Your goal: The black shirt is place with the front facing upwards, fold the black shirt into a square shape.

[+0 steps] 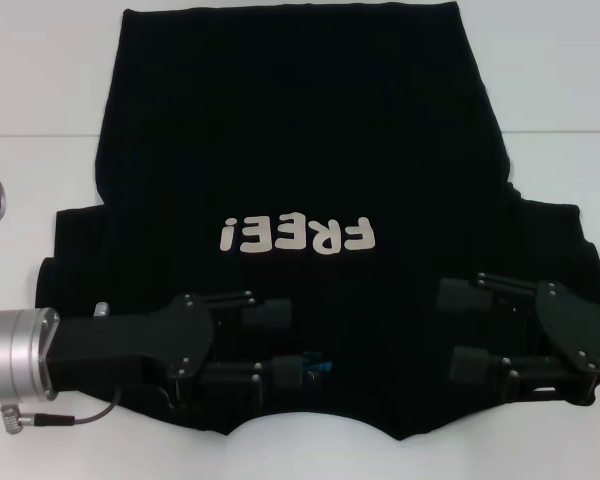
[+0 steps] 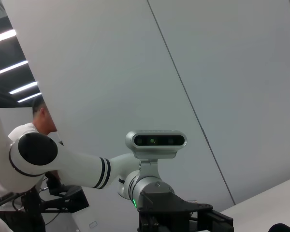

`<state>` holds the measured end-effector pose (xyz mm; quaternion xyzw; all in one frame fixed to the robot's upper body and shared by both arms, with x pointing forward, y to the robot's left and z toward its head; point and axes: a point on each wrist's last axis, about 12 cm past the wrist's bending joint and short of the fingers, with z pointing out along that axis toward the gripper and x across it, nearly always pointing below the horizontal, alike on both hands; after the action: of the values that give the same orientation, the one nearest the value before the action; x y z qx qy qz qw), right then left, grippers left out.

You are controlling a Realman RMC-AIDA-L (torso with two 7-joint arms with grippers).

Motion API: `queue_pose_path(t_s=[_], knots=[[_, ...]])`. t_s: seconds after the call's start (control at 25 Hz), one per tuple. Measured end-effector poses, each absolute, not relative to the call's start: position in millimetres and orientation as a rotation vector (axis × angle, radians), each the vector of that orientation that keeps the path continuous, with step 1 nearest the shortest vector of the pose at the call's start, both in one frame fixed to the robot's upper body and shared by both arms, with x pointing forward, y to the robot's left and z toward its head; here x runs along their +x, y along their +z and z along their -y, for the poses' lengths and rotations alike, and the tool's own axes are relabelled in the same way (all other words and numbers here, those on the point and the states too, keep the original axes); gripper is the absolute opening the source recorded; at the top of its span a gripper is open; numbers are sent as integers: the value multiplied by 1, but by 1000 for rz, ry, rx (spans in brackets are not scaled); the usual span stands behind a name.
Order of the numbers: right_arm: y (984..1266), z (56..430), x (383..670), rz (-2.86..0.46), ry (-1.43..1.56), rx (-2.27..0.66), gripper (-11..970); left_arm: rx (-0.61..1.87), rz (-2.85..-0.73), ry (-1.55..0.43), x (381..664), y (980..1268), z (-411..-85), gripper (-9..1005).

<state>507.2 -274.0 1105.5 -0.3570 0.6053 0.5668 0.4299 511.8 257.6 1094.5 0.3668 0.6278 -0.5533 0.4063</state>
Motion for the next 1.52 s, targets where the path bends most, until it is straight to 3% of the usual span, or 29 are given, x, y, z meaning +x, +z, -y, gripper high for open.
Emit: queue_pose_path(t_s=[0.84, 1.04, 1.28, 1.52], knots=[[1102, 275, 503, -1512, 1418, -861, 928, 885, -1612, -1370, 509, 1093, -267, 783], [1100, 286, 501, -1528, 1384, -769, 928, 633, -1829, -1158, 526, 1099, -314, 783], [1097, 303, 495, -1551, 1342, -649, 928, 355, -1996, -994, 528, 1107, -373, 782], [1099, 319, 493, -1594, 1351, -559, 927, 217, -2169, -894, 531, 1116, -399, 782]])
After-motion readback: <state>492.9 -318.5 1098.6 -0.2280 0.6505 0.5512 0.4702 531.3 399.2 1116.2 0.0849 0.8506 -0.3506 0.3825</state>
